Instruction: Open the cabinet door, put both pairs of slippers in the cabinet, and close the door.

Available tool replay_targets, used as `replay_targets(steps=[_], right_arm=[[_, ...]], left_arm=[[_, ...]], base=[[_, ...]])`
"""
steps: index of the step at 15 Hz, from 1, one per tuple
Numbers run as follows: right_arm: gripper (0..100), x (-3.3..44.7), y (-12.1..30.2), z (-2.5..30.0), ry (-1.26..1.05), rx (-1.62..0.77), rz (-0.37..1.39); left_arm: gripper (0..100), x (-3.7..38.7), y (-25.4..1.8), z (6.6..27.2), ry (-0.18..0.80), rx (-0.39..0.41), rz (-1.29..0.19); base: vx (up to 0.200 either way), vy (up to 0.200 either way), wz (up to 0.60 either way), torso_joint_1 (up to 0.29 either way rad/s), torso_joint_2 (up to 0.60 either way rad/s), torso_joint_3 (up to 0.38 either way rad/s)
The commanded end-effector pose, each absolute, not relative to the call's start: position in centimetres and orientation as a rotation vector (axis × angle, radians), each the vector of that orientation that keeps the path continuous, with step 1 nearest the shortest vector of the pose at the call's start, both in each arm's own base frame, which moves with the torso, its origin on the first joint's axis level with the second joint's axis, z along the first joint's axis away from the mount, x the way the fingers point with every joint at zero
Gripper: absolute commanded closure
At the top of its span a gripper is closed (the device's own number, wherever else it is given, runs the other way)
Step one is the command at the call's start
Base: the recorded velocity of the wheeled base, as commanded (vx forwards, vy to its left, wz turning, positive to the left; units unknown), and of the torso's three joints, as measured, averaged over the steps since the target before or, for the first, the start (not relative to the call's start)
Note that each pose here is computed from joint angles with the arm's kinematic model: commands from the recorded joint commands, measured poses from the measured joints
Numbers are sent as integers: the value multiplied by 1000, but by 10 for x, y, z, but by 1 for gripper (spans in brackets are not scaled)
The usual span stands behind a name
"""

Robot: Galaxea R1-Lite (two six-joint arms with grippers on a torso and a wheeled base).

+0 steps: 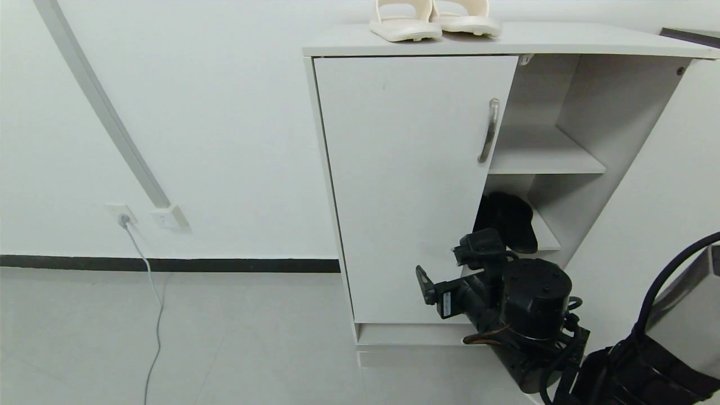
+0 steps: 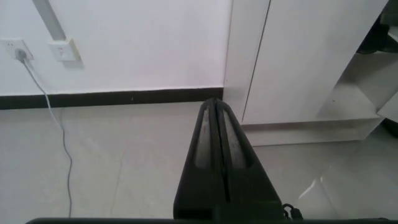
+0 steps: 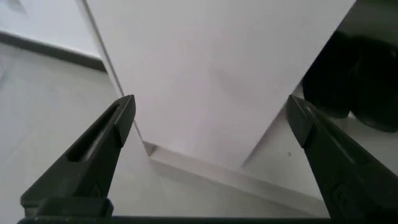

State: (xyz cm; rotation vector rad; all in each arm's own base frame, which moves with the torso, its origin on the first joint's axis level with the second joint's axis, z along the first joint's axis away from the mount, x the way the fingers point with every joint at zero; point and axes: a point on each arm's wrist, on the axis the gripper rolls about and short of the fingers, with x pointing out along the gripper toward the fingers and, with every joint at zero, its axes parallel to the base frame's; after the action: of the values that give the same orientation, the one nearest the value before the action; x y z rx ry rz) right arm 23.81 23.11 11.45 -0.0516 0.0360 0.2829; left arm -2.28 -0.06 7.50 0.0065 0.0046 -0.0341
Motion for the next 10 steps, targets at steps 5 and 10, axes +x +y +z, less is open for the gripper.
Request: replay_targets(steps=[5,10], right_arm=[[0,238,232,114,36,-52,287],[0,238,232,113,36,-52,287]], left_arm=[[100,-23,-1,75,4,6,-34],[100,-23,-1,75,4,6,-34]], base=[[0,0,0,63,-510,-364],[0,0,0,126,-463,-333]])
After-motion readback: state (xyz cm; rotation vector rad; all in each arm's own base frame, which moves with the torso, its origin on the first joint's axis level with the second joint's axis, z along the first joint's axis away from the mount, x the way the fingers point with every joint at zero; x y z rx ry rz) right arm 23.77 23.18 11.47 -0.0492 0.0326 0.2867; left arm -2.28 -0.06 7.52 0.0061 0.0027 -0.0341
